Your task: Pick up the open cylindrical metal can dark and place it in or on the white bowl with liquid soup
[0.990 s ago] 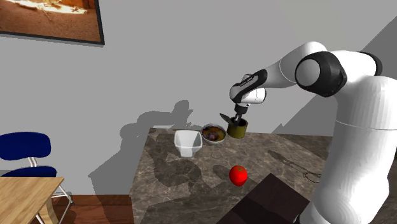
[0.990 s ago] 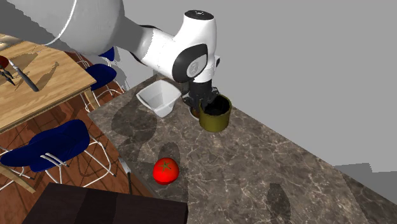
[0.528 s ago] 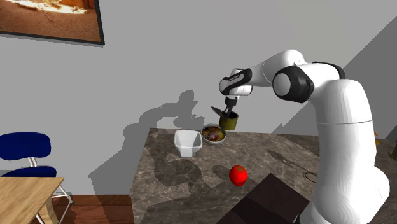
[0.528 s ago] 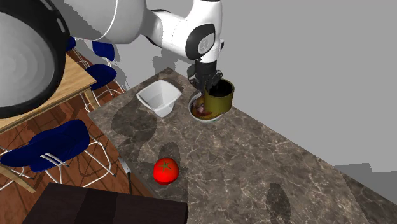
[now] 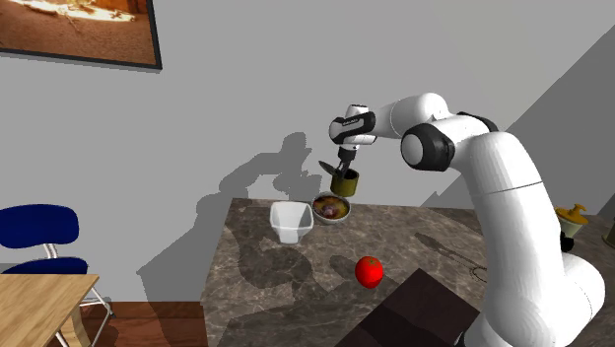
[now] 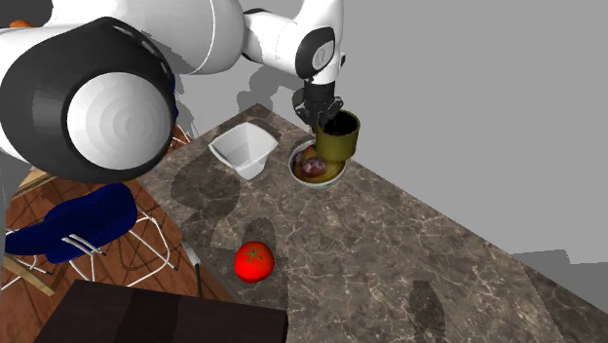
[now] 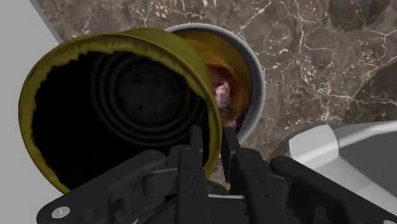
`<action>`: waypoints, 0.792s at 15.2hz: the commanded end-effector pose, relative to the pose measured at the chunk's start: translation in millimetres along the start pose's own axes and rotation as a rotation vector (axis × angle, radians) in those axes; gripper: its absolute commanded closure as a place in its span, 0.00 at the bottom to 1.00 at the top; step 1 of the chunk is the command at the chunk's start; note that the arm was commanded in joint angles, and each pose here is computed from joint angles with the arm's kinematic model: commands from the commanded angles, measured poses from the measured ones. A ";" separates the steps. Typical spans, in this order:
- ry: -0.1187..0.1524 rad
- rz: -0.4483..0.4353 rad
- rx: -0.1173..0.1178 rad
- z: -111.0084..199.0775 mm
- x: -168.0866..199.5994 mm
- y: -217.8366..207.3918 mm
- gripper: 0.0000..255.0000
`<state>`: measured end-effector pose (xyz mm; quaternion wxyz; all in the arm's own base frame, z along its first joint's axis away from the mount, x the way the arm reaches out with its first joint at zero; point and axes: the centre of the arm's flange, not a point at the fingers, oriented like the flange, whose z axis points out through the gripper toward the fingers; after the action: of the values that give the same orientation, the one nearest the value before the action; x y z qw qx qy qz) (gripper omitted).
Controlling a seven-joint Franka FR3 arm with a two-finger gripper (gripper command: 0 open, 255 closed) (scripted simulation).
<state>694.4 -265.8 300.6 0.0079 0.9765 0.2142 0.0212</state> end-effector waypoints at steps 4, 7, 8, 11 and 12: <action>0.001 0.000 -0.001 25.2 0.0 -0.1 1.00; 0.001 0.000 -0.001 41.0 -0.6 -0.4 1.00; 0.001 0.000 -0.001 46.3 -0.9 -0.6 1.00; 0.001 0.000 -0.001 62.1 -1.5 -1.0 1.00; 0.001 0.000 -0.001 71.6 -1.7 -1.2 1.00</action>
<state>695.1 -266.5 236.8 0.0081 0.9765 0.2142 0.0213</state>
